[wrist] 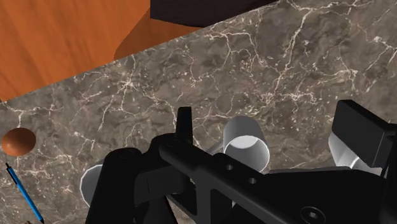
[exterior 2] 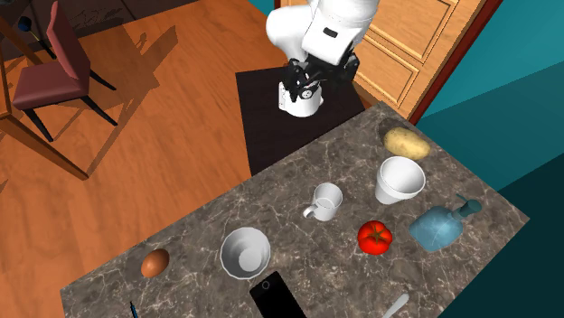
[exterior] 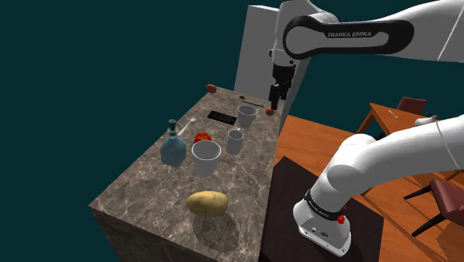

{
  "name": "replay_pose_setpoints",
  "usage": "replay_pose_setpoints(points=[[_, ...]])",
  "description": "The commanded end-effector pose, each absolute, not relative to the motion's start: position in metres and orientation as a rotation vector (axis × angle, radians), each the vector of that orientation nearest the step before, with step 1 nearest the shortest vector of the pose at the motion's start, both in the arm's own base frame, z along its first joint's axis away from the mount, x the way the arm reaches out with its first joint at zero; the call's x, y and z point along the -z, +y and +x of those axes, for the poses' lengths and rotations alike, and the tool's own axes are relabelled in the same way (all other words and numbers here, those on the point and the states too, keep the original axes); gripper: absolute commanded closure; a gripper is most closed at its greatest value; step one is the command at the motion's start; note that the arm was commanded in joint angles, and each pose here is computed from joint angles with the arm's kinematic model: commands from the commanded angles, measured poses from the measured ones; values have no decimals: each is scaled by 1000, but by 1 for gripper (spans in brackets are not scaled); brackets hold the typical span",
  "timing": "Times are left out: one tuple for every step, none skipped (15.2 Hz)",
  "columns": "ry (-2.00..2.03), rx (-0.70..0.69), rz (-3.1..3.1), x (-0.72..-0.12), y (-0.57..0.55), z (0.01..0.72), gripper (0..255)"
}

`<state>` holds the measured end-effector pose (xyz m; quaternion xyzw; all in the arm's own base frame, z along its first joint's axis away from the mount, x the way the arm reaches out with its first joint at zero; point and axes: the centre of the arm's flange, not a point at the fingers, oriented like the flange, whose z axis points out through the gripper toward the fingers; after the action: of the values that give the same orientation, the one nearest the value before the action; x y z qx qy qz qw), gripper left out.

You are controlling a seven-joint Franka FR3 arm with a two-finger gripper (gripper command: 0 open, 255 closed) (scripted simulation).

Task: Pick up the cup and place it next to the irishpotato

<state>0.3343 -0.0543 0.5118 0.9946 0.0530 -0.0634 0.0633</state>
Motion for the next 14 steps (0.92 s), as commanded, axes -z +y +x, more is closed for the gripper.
replay_pose_setpoints(points=[[181,178,3000,-494,-63,352,0],[190,172,2998,-486,-69,359,0],[199,167,2995,-477,-75,366,0],[208,162,2993,-469,-81,374,0],[218,157,2991,-461,-87,382,0],[227,152,2988,-453,-93,389,0],[236,146,2986,-444,-98,397,0],[245,141,2984,-436,-104,405,0],[255,136,2981,-428,-110,413,0],[264,131,2979,-420,-116,421,0],[273,126,2976,-412,-121,429,0],[282,121,2974,-404,-127,437,0],[291,115,2971,-396,-132,445,0],[300,110,2969,-388,-138,453,0]])
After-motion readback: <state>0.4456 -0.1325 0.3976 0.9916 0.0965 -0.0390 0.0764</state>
